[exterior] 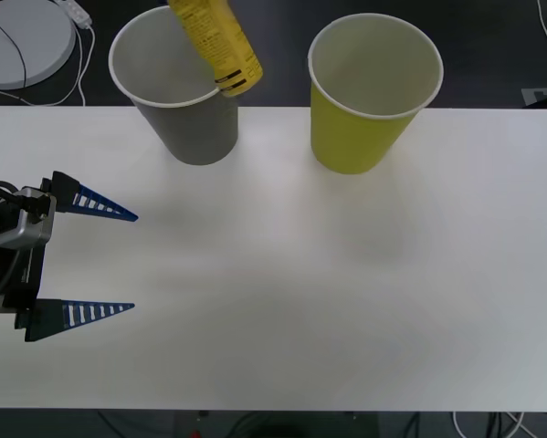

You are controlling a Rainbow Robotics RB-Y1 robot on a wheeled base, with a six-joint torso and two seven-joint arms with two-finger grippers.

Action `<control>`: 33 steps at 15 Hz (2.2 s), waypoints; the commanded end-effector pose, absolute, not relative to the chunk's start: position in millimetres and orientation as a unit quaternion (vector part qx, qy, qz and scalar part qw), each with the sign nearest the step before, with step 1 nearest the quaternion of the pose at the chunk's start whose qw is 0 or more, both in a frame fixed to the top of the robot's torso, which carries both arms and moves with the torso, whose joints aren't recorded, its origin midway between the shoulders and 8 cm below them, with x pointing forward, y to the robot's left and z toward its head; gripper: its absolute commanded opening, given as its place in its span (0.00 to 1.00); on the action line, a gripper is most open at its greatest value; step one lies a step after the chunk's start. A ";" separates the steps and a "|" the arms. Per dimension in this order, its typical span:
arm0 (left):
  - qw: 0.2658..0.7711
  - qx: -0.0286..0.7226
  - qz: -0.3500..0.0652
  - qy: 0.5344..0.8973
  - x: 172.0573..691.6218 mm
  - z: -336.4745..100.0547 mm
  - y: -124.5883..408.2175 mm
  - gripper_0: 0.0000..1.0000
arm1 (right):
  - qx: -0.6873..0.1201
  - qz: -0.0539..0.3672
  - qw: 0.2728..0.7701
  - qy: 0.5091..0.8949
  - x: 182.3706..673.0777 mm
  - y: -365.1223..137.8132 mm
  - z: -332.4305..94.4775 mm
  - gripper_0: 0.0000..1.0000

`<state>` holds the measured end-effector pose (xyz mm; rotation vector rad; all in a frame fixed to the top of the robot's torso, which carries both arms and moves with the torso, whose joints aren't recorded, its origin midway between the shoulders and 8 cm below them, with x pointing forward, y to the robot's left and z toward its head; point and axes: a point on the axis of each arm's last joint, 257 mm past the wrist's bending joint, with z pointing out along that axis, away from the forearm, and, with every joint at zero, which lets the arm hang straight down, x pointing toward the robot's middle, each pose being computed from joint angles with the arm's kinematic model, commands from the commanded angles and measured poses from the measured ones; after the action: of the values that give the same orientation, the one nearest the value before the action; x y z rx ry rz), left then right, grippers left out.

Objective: Put the can into the green bin and the plastic bottle into the gray bin

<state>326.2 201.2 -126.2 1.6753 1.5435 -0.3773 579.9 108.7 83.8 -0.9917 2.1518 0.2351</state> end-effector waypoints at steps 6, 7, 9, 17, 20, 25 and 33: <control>0.404 0.664 -0.149 0.611 326.2 -126.2 201.2 1.00 | -0.378 0.088 0.388 0.836 585.6 128.2 88.5 0.00; 0.404 0.664 -0.149 0.611 326.2 -126.2 201.2 1.00 | -0.378 0.090 0.391 0.834 586.2 129.6 89.6 0.00; 0.404 0.664 -0.149 0.611 326.2 -126.2 201.2 1.00 | -0.377 0.088 0.398 0.831 588.6 131.9 91.4 0.00; 0.404 0.664 -0.149 0.611 326.2 -126.2 201.2 1.00 | -0.377 0.089 0.414 0.824 593.4 140.0 94.2 0.00; 0.404 0.664 -0.149 0.611 326.2 -126.2 201.2 1.00 | -0.376 0.093 0.415 0.823 592.7 141.7 95.0 0.00; 0.404 0.664 -0.149 0.611 326.2 -126.2 201.2 1.00 | -0.374 0.097 0.419 0.822 593.4 143.5 96.8 0.49; 0.404 0.664 -0.149 0.611 326.2 -126.2 201.2 1.00 | -0.381 0.100 0.424 0.815 593.3 147.4 99.3 1.00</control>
<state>326.2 201.2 -126.2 1.6753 1.5435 -0.3773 592.9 147.7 98.9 -0.9541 2.0410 0.2506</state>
